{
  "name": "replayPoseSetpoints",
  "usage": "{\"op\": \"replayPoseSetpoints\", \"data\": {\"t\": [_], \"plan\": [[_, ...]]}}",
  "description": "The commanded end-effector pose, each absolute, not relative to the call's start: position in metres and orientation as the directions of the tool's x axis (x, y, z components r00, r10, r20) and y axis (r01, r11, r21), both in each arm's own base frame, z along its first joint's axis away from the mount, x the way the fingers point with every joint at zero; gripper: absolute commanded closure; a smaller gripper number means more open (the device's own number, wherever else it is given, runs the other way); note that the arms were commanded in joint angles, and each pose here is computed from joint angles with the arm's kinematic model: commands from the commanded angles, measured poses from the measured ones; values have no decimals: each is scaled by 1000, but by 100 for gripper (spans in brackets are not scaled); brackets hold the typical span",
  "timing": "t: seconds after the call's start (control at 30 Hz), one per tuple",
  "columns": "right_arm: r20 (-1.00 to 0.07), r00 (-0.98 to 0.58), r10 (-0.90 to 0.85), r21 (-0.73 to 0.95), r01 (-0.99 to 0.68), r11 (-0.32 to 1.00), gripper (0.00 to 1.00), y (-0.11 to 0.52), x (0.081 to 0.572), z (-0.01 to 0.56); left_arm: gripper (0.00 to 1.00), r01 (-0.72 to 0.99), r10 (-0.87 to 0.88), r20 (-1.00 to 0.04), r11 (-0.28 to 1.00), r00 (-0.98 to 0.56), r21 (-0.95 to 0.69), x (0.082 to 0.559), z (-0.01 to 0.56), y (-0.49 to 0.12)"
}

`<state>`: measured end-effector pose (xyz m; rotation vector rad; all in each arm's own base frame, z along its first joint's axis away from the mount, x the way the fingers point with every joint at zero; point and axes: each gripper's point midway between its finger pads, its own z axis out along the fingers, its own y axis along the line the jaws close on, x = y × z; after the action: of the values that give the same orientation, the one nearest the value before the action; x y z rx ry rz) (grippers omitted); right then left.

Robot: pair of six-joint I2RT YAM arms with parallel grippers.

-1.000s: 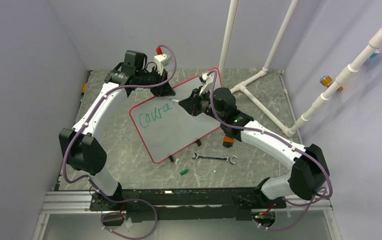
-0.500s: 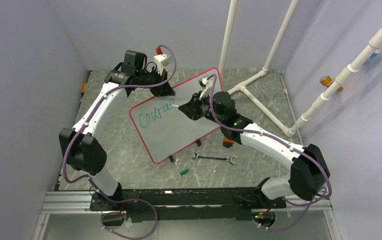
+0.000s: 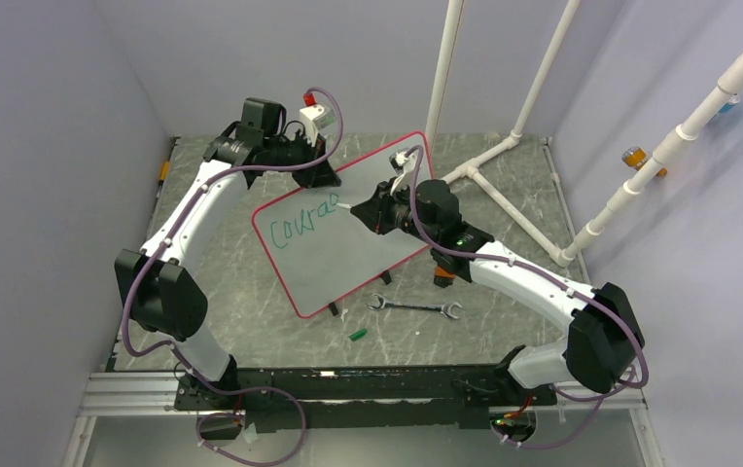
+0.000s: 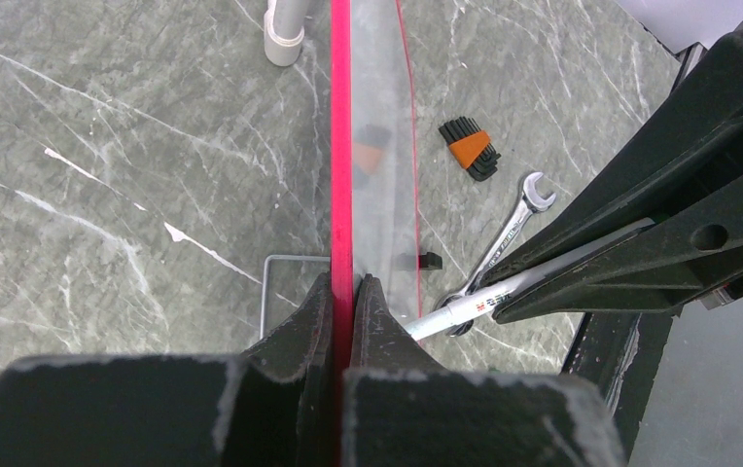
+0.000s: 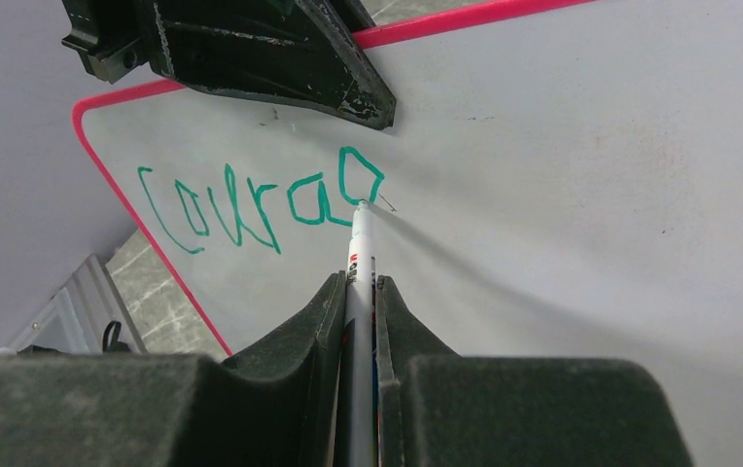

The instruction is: Write a sentence on the whiteboard

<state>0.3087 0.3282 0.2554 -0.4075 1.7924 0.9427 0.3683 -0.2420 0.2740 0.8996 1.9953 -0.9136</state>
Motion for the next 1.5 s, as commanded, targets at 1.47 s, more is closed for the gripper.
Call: {"op": "replayPoseSetpoints", "data": {"t": [1.47], "plan": [[-884, -453, 119, 406, -617, 674, 100, 310, 302, 226, 100, 850, 322, -881, 505, -346, -149, 375, 288, -237]]}}
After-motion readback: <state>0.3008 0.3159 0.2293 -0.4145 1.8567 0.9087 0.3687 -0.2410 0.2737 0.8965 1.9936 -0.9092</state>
